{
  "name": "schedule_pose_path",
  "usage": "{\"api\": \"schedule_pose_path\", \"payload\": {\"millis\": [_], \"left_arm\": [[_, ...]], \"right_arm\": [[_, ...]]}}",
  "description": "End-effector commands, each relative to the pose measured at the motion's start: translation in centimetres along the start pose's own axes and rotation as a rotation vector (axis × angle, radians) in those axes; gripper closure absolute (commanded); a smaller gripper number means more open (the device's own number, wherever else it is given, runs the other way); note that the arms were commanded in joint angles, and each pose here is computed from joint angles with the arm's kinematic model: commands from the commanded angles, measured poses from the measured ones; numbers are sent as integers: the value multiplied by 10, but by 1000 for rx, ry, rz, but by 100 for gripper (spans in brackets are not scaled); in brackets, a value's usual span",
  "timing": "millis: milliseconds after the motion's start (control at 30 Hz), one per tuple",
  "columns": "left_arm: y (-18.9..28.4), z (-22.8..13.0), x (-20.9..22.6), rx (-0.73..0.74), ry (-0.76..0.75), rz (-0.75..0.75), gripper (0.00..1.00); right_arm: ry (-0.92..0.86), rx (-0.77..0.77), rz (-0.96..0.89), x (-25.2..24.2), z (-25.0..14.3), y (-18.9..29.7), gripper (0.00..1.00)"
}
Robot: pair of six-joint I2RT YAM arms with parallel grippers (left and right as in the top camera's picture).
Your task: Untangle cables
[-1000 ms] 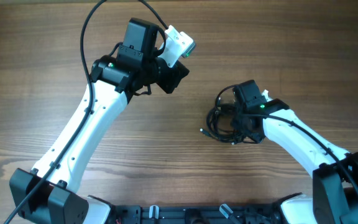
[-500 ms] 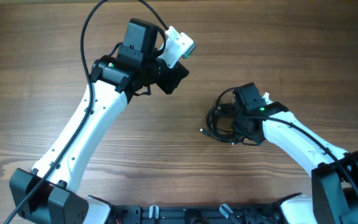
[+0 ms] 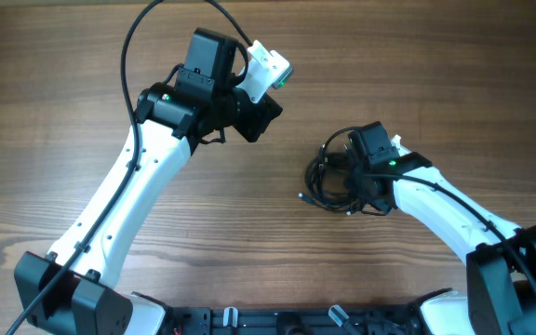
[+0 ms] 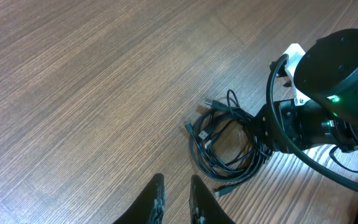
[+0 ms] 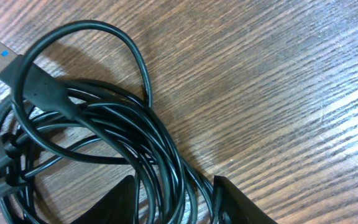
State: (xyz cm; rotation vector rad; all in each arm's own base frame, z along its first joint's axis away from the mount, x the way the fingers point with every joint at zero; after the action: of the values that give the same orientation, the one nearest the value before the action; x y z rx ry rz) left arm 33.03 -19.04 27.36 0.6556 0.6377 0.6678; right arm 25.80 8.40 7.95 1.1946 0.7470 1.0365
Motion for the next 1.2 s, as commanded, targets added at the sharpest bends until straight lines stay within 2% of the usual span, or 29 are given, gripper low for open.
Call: {"api": "schedule_pose_path", "payload": {"millis": [0,133,233,300,467,533,633,767,900,1167], "left_arm": [[0,3,0,-4,-15,-14,84],[0,3,0,-4,-15,-13,85],[0,3,0,-3,-15,-13,85],[0,3,0,-3,-15,-13,85],[0,2,0,-1,-14,-14,85],[0,0,-1,12,-13,-23,80],[1,-8,-10,45,-74,-116,71],[2,-10,-17,51,-97,-182,61],[6,-16,-35,50,-188,-382,58],[-25,-40,-31,121,-142,-524,52]], "right_arm": [[28,44,-31,-3,-8,-13,60],[31,62,-31,-1,-9,-20,68],[28,60,-6,3,-9,-20,82],[22,70,7,4,-10,-20,95],[75,18,102,16,-1,-7,95],[98,-85,204,26,13,17,95],[104,-227,307,32,28,54,96],[63,-318,355,25,41,77,95],[55,-349,395,29,47,81,95],[17,-417,552,48,61,97,95]]}}
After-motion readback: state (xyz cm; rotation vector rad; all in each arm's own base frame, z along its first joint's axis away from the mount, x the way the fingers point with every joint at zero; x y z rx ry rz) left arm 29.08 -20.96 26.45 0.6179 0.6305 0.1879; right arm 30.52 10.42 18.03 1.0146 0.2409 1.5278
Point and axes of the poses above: each gripper's point midway between its finger pads, its own y axis back along the fingers, its own x axis along the line the jaws close on, z = x × y, the point moved 7 cm from there along y, back along the fingers, and after that the axes turned 13 degrees about y, right-handed, at the moved point
